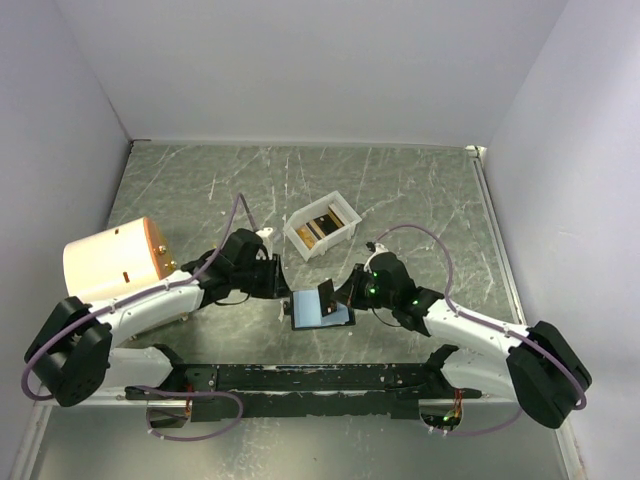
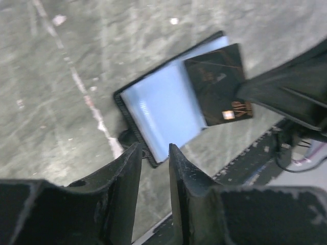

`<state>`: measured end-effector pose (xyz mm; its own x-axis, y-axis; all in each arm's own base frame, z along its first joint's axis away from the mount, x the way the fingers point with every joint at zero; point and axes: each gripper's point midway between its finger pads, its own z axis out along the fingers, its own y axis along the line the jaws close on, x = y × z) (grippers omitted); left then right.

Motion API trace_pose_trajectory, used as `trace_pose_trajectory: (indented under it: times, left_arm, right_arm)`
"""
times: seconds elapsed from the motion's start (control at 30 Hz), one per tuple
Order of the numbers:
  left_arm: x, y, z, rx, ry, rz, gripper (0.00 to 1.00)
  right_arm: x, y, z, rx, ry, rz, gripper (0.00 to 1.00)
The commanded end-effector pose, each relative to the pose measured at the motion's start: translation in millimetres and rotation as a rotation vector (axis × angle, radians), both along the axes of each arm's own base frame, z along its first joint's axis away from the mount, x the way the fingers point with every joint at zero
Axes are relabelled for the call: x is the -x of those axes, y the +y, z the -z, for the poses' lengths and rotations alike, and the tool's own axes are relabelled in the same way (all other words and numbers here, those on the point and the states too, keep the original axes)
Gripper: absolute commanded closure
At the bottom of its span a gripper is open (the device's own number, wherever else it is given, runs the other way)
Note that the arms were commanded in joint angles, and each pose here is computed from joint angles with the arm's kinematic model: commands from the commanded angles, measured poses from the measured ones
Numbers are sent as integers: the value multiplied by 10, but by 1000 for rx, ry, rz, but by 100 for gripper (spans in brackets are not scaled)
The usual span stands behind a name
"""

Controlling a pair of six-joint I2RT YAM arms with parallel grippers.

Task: Put the credit cards into the card holder
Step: Insert the credit card into the card holder.

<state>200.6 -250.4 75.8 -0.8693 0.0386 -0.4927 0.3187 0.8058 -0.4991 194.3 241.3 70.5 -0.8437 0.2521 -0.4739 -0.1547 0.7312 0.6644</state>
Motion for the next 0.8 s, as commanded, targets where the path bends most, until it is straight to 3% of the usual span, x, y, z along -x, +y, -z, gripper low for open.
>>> trace_pose_trajectory:
  times: [0.0,0.07,0.13,0.3,0.43,0.77]
  left_arm:
    - [55,-368,-382,202,-30,97,58]
    - [92,-440,-366,231,-16,133,50]
    - [125,-495,-294,242,12,167,49]
    - [95,-442,41,165,43,153,57]
    - [42,-226,352,14,55,93,68]
    - [62,-16,659,-96,72,49,75]
  right_arm:
    - [-9,3,24,-11,0,1,100]
    - [1,-1,53,-8,9,1,100]
    - [8,-4,74,-10,16,3,100]
    - [27,-31,148,-3,29,9,100]
    - [53,-34,186,-9,40,3,100]
    - [87,-8,247,-46,72,-6,100]
